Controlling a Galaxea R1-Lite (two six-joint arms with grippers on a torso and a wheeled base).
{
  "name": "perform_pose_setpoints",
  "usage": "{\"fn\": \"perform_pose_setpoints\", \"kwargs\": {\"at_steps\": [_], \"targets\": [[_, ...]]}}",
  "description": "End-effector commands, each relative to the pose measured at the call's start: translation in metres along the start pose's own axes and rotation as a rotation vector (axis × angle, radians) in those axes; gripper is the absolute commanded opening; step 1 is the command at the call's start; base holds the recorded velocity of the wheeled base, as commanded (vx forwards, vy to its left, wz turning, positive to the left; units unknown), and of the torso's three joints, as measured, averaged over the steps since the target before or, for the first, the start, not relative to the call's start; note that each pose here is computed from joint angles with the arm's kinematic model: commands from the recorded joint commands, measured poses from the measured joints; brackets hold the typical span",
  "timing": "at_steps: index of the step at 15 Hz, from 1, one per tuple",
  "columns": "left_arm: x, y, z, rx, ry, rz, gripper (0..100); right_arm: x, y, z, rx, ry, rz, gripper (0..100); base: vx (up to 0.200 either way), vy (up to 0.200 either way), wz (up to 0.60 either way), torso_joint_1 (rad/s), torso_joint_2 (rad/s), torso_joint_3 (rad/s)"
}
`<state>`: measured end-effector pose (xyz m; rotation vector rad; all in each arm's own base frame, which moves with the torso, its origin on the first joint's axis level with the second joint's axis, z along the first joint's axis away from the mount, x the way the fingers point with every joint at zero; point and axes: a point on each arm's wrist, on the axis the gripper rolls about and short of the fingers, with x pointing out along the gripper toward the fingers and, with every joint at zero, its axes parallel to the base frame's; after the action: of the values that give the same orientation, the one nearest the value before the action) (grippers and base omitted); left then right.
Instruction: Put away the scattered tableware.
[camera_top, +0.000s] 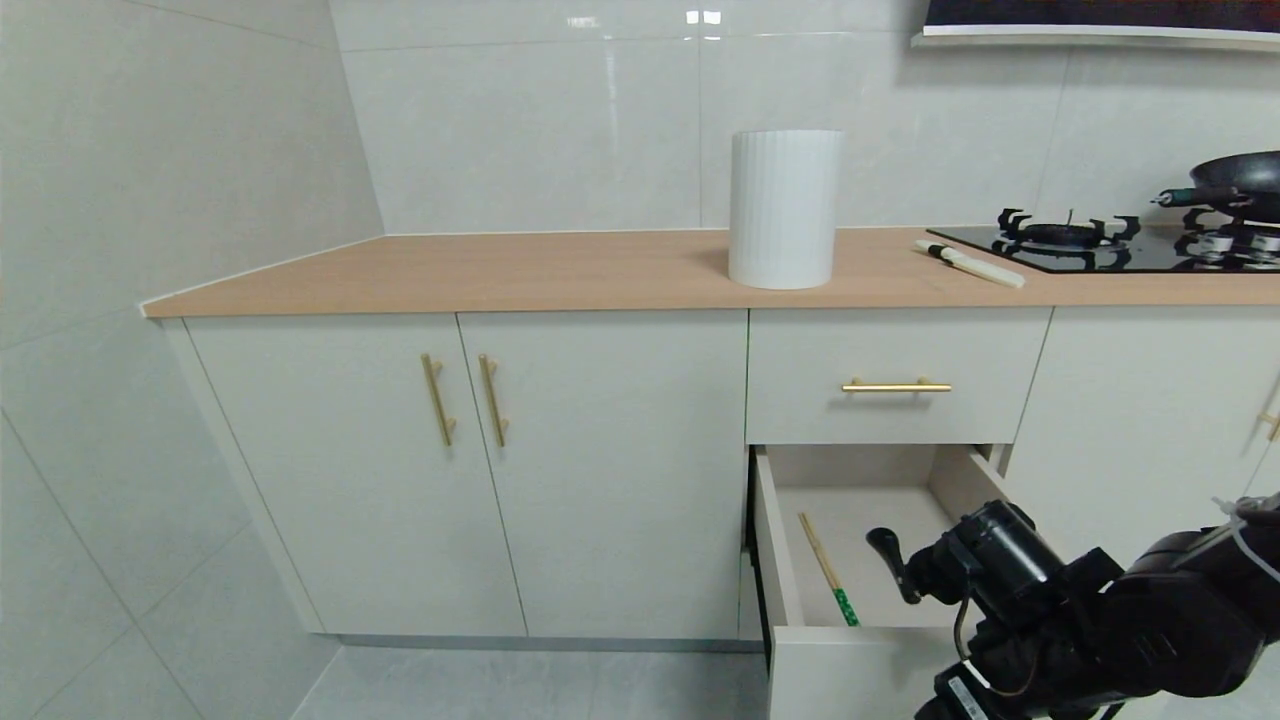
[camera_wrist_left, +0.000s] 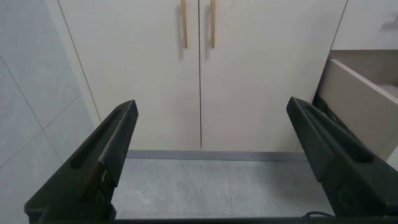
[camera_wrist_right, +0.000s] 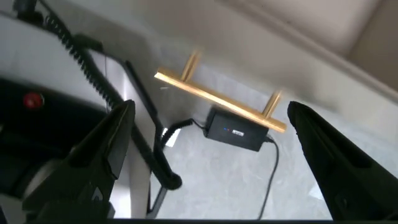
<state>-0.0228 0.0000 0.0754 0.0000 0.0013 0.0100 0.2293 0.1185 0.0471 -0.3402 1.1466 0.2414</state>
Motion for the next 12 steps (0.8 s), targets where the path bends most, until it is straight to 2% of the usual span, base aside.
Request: {"fn": "perform_pose_setpoints", "kwargs": {"at_steps": [1, 5, 8, 12], "targets": [[0.0, 0.0, 0.0, 0.0, 0.0, 0.001, 100, 0.004, -0.002, 0.01, 0.053, -0.032, -0.004, 100, 0.0, 0.0, 0.0, 0.0, 0.0, 0.0], [0.0, 0.0, 0.0, 0.0, 0.0, 0.001, 100, 0.018, -0.001, 0.025, 0.162, -0.087, -0.086, 100, 0.0, 0.0, 0.0, 0.0, 0.0, 0.0], [0.0, 0.0, 0.0, 0.0, 0.0, 0.001, 100, 0.025, -0.001, 0.034, 0.208, -0.133, -0.098, 100, 0.0, 0.0, 0.0, 0.0, 0.0, 0.0], [0.0, 0.0, 0.0, 0.0, 0.0, 0.001, 100, 0.043, -0.016, 0.053, 0.274, -0.151, -0.131, 100, 0.0, 0.0, 0.0, 0.0, 0.0, 0.0]]}}
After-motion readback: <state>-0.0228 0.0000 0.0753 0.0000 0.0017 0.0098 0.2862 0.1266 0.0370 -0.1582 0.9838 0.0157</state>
